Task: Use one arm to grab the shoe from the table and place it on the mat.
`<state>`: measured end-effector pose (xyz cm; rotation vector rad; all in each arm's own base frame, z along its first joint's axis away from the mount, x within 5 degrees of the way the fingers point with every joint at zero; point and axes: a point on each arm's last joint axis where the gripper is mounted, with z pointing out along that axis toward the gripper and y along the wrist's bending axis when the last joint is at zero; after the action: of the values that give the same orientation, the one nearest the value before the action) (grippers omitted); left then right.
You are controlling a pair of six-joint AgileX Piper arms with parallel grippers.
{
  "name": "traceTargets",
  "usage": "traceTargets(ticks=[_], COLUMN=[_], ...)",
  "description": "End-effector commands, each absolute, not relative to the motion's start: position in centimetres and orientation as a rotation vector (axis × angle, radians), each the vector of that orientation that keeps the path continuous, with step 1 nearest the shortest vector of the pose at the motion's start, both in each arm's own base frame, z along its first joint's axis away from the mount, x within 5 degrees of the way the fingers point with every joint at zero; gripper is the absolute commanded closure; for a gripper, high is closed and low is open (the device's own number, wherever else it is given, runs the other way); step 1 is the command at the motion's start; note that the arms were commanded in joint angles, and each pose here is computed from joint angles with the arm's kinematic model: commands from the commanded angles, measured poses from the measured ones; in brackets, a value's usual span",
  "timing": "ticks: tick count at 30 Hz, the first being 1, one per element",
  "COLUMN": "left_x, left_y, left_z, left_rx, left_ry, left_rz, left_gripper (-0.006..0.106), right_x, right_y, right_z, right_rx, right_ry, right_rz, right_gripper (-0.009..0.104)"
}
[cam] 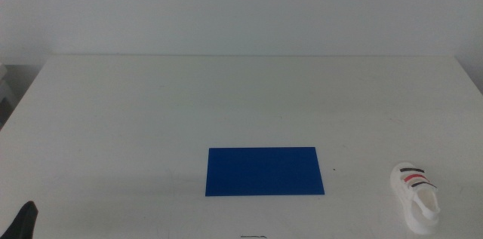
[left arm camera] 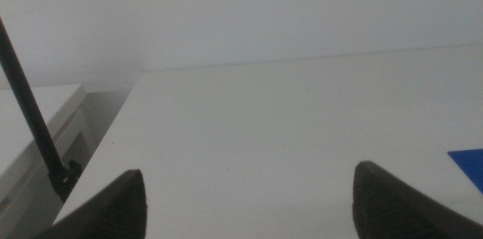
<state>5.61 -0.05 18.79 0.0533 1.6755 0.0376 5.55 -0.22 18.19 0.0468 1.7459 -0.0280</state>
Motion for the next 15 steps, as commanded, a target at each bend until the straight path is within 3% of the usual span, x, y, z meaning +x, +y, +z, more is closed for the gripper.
traceTargets(ticks=[1,15], left_x=[5.50,5.50], left_y=[-0.07,-0.07], left_z=[19.76,19.76], left_rx=[0.035,0.035], left_ry=[1.571,1.571], left_rz=[0.018,0.018], left_gripper=[0.007,0.007], right_x=[5.41,5.42], right_y=[-0.24,0.03], right_z=[19.56,19.57], right_rx=[0.031,0.022], right_ry=[1.635,1.634], right_rz=[-0.046,0.017], right_gripper=[0.004,0.004])
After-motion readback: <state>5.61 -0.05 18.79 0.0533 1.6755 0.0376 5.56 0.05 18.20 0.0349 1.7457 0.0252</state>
